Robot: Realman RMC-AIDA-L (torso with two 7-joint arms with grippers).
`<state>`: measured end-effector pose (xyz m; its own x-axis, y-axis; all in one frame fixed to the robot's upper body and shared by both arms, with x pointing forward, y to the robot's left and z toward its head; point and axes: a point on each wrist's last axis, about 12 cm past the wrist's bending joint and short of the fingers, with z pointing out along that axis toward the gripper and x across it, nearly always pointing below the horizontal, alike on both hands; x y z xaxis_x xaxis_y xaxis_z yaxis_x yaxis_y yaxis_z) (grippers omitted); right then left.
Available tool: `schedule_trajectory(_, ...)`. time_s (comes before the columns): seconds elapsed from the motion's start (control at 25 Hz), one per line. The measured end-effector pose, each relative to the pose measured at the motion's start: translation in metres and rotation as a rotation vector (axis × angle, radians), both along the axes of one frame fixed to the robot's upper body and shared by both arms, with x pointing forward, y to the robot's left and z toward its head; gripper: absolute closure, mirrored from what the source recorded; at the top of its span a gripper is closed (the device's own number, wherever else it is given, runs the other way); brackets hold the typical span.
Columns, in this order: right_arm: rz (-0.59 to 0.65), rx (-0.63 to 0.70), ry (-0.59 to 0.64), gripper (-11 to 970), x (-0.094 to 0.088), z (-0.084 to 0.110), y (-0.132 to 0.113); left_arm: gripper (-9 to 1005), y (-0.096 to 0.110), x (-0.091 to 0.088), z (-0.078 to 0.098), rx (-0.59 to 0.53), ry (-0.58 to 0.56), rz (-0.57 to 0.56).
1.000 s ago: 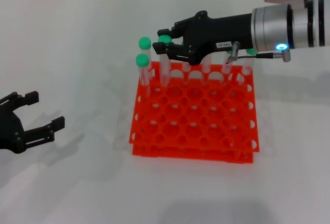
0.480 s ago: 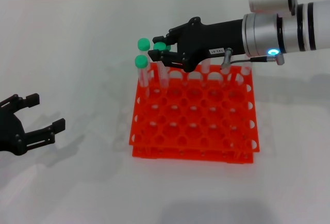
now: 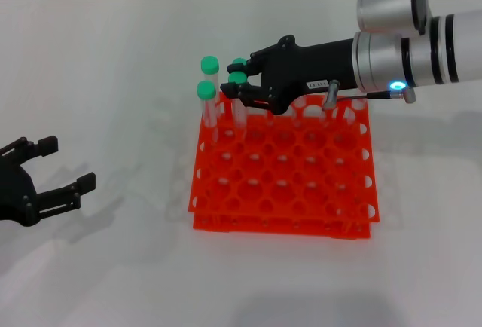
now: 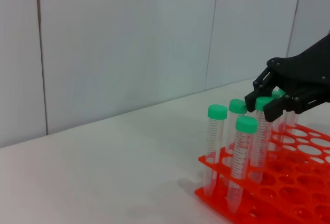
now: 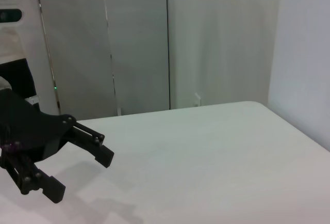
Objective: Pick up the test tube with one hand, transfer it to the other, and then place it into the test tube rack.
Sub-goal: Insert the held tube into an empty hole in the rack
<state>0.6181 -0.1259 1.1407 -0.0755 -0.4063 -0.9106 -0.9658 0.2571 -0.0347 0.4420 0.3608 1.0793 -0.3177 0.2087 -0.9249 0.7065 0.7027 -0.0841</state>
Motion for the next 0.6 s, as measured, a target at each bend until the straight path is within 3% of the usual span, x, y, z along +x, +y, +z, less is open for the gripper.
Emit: schedule_trajectory(0.6, -0.02, 0.008, 0.003, 687, -0.0001, -0.0014, -0.0029, 101, -0.0001, -0.0002, -0.0008, 0.007, 0.006, -0.004)
